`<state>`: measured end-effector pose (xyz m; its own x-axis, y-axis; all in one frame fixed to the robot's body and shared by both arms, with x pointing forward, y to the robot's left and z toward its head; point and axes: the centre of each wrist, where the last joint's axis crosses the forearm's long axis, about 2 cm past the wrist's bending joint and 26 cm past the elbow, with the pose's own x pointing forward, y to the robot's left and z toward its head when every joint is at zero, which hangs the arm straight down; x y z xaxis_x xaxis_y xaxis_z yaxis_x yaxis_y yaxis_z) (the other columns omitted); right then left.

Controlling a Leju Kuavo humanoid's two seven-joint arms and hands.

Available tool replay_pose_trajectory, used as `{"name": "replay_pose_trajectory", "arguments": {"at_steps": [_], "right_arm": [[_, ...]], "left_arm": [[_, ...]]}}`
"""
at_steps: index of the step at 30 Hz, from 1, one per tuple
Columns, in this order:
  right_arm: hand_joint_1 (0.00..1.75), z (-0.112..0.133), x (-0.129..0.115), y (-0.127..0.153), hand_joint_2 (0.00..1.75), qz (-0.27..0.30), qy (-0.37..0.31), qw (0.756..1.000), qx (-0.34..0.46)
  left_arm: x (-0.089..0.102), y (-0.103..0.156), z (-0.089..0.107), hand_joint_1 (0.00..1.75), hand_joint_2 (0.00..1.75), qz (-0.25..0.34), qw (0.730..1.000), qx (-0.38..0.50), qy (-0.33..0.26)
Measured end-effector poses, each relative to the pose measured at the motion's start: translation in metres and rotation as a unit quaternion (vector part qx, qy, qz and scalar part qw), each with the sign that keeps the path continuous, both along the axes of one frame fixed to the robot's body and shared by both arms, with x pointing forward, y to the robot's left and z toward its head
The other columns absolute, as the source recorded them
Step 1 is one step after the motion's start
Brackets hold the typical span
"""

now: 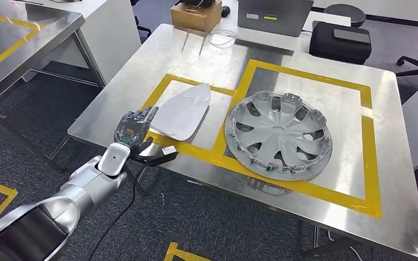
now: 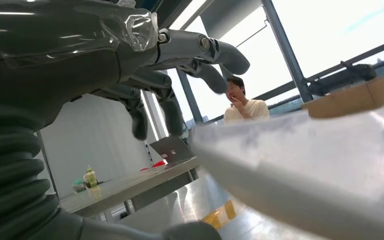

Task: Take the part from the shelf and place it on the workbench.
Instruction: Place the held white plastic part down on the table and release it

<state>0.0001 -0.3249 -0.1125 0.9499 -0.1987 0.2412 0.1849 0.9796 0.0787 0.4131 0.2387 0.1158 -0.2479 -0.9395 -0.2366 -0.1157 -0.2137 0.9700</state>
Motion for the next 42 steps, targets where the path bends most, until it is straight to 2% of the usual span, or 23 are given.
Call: {"name": "replay_pose_trajectory", "arguments": {"at_steps": [6, 13, 17, 19, 21, 23, 25, 27, 29, 33, 35, 37, 42], "right_arm": [[0.0, 0.0, -0.001, -0.001, 0.0, 0.006, 0.003, 1.0, 0.0], [0.0, 0.0, -0.002, -0.004, 0.0, 0.01, 0.005, 1.0, -0.002], [0.0, 0.0, 0.0, -0.001, 0.0, 0.011, 0.002, 1.0, 0.001], [0.0, 0.0, 0.001, -0.001, 0.0, 0.013, 0.001, 1.0, 0.002], [0.0, 0.0, 0.001, 0.001, 0.0, 0.014, 0.001, 1.0, 0.004], [0.0, 0.0, 0.002, 0.002, 0.0, 0.014, -0.002, 1.0, 0.004], [0.0, 0.0, 0.002, 0.003, 0.0, 0.012, -0.006, 1.0, 0.005], [0.0, 0.0, 0.001, 0.004, 0.0, 0.009, -0.009, 1.0, 0.008], [0.0, 0.0, -0.002, 0.005, 0.0, 0.006, -0.012, 1.0, 0.009], [0.0, 0.0, -0.007, 0.008, 0.0, 0.006, -0.017, 1.0, 0.015], [0.0, 0.0, -0.01, 0.012, 0.0, 0.009, -0.018, 1.0, 0.02], [0.0, 0.0, -0.012, 0.015, 0.0, 0.013, -0.017, 0.999, 0.025], [0.0, 0.0, -0.013, 0.021, 0.0, 0.031, -0.015, 0.999, 0.036]], "left_arm": [[-0.001, 0.005, -0.001, 0.0, 0.0, 0.009, 0.999, -0.051, -0.009], [-0.006, 0.009, -0.008, 0.0, 0.0, 0.019, 0.998, -0.066, -0.002], [-0.004, 0.01, -0.005, 0.0, 0.0, 0.02, 0.996, -0.09, -0.008], [-0.004, 0.011, -0.005, 0.0, 0.0, 0.019, 0.992, -0.128, -0.007], [-0.005, 0.008, -0.005, 0.0, 0.0, 0.01, 0.977, -0.214, 0.004], [-0.009, -0.004, -0.007, 0.0, 0.0, -0.009, 0.935, -0.353, 0.021], [-0.02, -0.022, -0.012, 0.0, 0.0, -0.025, 0.868, -0.494, 0.043], [-0.041, -0.042, -0.017, 0.0, 0.0, -0.042, 0.789, -0.61, 0.066], [-0.064, -0.06, -0.012, 0.0, 0.0, -0.07, 0.711, -0.696, 0.071], [-0.102, -0.07, 0.013, 0.0, 0.0, -0.159, 0.603, -0.779, 0.061], [-0.122, -0.065, 0.021, 0.0, 0.0, -0.197, 0.566, -0.799, 0.06], [-0.138, -0.059, 0.027, 0.0, 0.0, -0.226, 0.543, -0.807, 0.056], [-0.168, -0.044, 0.03, 0.0, 0.0, -0.273, 0.52, -0.807, 0.058]]}}
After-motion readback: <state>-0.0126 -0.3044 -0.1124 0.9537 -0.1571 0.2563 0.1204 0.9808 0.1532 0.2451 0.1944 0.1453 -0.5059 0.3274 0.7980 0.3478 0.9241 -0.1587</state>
